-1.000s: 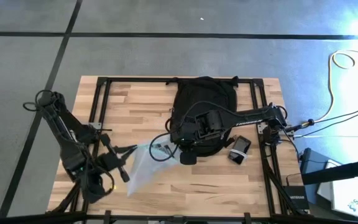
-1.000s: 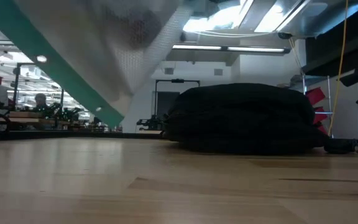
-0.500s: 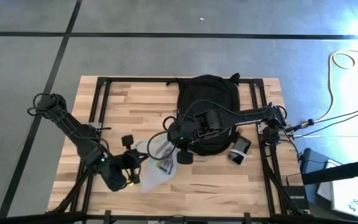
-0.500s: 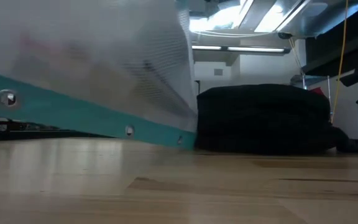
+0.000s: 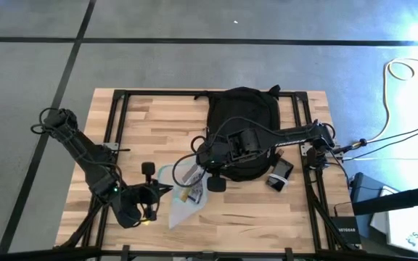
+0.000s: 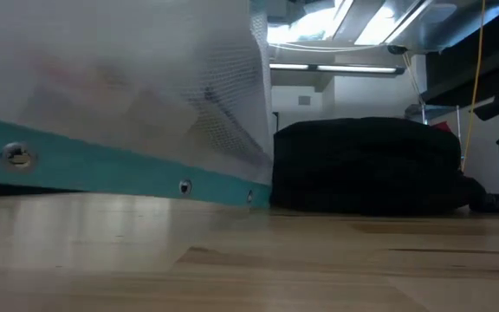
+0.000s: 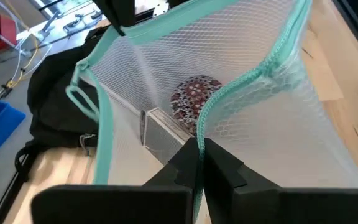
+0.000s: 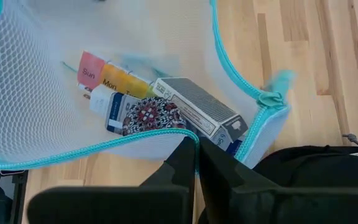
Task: Unpack backpack
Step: Close the transparent zipper bag
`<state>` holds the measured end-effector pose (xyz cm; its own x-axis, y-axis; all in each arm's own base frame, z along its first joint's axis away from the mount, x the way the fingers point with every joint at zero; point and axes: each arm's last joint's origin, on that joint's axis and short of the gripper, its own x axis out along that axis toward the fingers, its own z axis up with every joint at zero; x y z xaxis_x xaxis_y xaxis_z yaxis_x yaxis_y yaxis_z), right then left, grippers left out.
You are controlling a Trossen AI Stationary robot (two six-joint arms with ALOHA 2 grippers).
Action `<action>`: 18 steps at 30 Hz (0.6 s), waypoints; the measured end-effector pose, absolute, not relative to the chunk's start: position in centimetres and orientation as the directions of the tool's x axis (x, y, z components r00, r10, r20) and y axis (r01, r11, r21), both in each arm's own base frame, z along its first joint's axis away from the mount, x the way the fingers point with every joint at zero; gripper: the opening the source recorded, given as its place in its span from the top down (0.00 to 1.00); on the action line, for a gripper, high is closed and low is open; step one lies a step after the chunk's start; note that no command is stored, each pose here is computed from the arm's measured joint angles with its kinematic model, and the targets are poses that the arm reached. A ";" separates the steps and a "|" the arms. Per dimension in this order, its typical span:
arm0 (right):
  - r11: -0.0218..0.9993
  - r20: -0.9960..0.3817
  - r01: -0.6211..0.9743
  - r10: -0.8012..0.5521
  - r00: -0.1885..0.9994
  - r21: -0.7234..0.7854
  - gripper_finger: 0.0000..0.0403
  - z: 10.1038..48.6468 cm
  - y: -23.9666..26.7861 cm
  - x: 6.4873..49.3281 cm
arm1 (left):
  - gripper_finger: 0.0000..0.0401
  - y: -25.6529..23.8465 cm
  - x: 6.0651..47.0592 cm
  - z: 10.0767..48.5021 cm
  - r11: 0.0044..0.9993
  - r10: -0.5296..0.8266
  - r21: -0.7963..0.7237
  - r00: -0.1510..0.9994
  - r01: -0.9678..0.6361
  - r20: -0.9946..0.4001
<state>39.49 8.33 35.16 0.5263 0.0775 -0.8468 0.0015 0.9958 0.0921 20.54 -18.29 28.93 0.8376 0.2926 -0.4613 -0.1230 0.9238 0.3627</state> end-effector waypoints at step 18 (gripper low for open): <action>0.996 -0.847 0.003 0.077 0.525 0.092 1.00 35.2 8.3 39.5 | 0.93 -18.2 20.6 29.0 0.924 0.302 0.355 0.838 -0.141 -0.455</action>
